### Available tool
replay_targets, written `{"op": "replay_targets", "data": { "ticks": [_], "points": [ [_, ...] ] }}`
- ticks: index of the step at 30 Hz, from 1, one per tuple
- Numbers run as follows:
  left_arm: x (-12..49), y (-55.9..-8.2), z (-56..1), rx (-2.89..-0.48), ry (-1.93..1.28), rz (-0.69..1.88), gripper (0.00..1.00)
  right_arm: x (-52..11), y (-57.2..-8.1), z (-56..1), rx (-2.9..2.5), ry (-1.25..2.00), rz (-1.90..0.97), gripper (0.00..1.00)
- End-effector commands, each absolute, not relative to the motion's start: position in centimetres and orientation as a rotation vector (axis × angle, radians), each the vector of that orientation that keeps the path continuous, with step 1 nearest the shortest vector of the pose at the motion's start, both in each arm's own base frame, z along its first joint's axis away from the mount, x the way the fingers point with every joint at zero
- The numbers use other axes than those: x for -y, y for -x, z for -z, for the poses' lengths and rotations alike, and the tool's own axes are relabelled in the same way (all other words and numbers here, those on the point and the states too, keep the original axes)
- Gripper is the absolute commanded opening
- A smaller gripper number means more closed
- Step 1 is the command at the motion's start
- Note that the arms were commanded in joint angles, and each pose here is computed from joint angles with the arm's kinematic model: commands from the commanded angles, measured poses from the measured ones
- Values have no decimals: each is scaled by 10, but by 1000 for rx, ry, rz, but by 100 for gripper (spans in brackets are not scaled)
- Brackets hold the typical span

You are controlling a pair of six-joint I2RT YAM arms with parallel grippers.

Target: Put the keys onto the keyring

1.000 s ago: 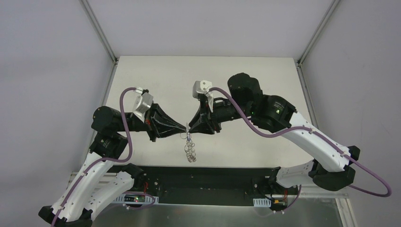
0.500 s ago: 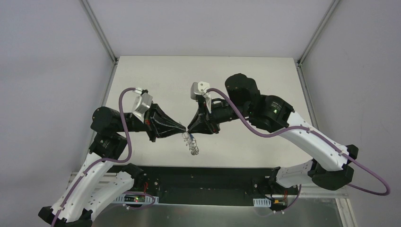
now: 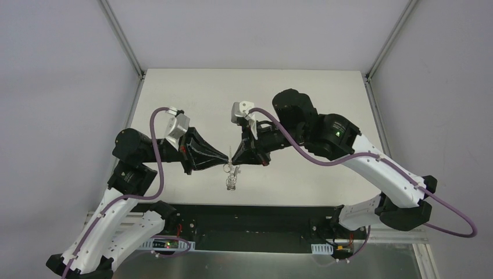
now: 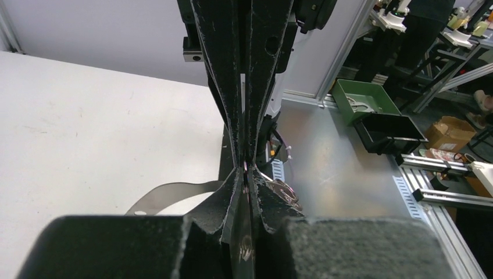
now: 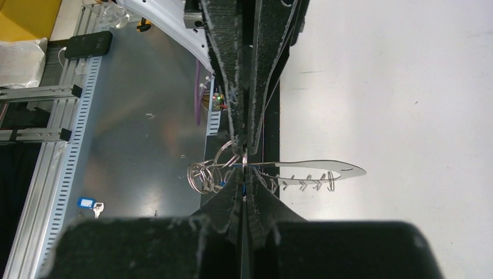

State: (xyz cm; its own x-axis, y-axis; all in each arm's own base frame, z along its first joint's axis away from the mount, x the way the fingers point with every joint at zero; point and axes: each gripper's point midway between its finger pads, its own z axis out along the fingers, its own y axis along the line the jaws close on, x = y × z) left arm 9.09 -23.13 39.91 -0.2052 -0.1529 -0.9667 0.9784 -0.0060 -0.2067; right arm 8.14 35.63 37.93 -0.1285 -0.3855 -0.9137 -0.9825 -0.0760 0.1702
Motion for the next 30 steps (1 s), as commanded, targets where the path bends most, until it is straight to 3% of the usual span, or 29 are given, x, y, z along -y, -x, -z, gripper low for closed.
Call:
{"op": "replay_targets", "data": {
  "ticks": [1, 5, 11, 30],
  "points": [
    [226, -85, -402, -1272, -1019, 1382, 13, -351, -80, -400, -1585, 1497, -1180, 0],
    [228, -83, -397, -1341, -1012, 1430, 27, -348, -80, -392, -1695, 1521, -1157, 0],
    [229, -85, -392, -1395, -996, 1452, 34, -343, -79, -382, -1823, 1551, -1130, 0],
    [231, -97, -390, -1439, -990, 1411, 35, -357, -78, -375, -1865, 1502, -1199, 0]
  ]
}}
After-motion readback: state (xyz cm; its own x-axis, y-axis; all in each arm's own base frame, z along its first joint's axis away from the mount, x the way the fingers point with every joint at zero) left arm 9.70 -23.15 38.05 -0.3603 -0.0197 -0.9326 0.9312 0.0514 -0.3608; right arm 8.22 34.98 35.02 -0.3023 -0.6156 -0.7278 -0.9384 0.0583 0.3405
